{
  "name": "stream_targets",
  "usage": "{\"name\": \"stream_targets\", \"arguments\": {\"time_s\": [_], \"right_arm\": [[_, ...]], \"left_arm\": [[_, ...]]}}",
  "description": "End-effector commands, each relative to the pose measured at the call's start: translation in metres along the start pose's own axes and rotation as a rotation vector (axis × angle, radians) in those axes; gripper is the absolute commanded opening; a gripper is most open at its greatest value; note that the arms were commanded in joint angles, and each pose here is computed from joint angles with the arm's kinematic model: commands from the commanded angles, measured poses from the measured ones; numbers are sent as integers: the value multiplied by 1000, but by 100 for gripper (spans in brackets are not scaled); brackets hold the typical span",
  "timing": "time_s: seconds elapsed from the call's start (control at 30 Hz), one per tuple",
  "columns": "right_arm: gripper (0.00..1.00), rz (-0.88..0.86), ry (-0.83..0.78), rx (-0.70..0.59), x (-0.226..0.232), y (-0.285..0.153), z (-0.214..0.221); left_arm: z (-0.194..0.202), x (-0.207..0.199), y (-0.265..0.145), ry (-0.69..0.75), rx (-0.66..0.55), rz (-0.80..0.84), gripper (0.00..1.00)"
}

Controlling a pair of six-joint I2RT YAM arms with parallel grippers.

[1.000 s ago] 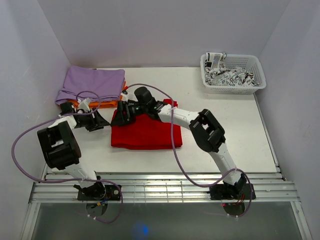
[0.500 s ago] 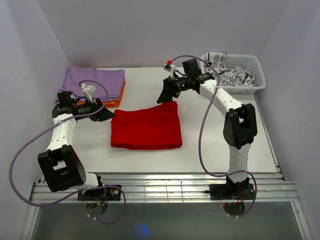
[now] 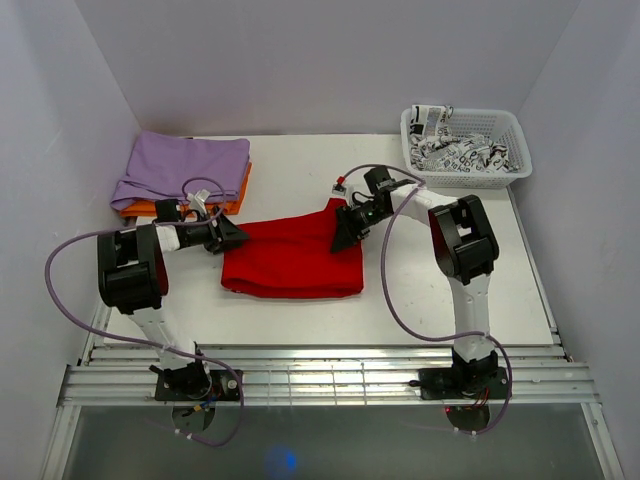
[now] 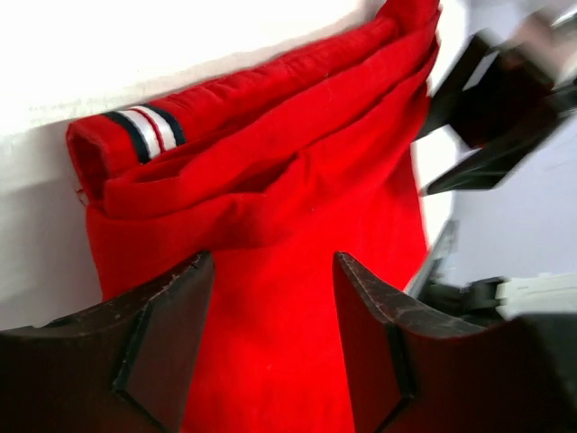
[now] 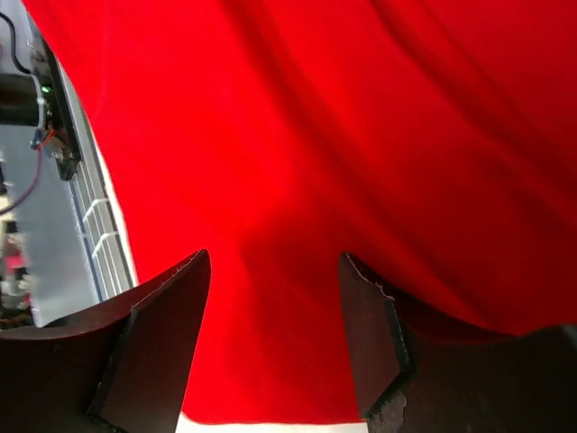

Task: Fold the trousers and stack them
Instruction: Fold the trousers

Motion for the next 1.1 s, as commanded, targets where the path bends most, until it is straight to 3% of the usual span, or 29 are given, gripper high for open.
{"name": "stream_targets", "arguments": {"time_s": [0.0, 0.13, 0.2, 0.27, 0.3, 0.43, 0.57, 0.77, 0.8, 0.93, 1.07], "right_arm": [[66, 46, 57, 0, -26, -3, 22], [75, 74, 80, 16, -24, -13, 42], [79, 74, 57, 6, -15, -18, 39], [84, 58, 14, -34, 6, -32, 25], [85, 44, 7, -44, 16, -37, 20], [85, -14, -82, -146, 65, -66, -14], [76, -69, -51, -151, 88, -67, -8], [67, -126, 53, -85, 91, -32, 44], [67, -124, 62, -73, 89, -27, 50], [66, -127, 142, 5, 76, -3, 88], [63, -72, 212, 84, 56, 8, 128]], "left_arm": [[-42, 10, 4, 13, -135, -41, 70], [-47, 15, -2, -49, -154, -16, 73], [-51, -2, -15, -19, -154, 41, 75], [-56, -22, -26, 103, -141, 90, 77], [-45, -42, -37, 112, -88, 139, 77], [-30, -82, -63, 332, -34, 201, 76], [0, -96, -75, 350, 15, 201, 71], [52, -64, -65, 193, 125, 173, 60], [58, -57, -62, 169, 147, 157, 54], [72, -19, -49, 37, 248, 58, 43], [73, 11, -39, -88, 303, -20, 39]]}}
Point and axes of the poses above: each gripper's point midway between its finger pads, its own y axis out along the fingers, its own x axis along the line the jaws close on, z = x × y, the point moved 3 cm from there along -y, back along the fingers, and after that the axes turned 4 degrees about -y, right-handed, at the moved point
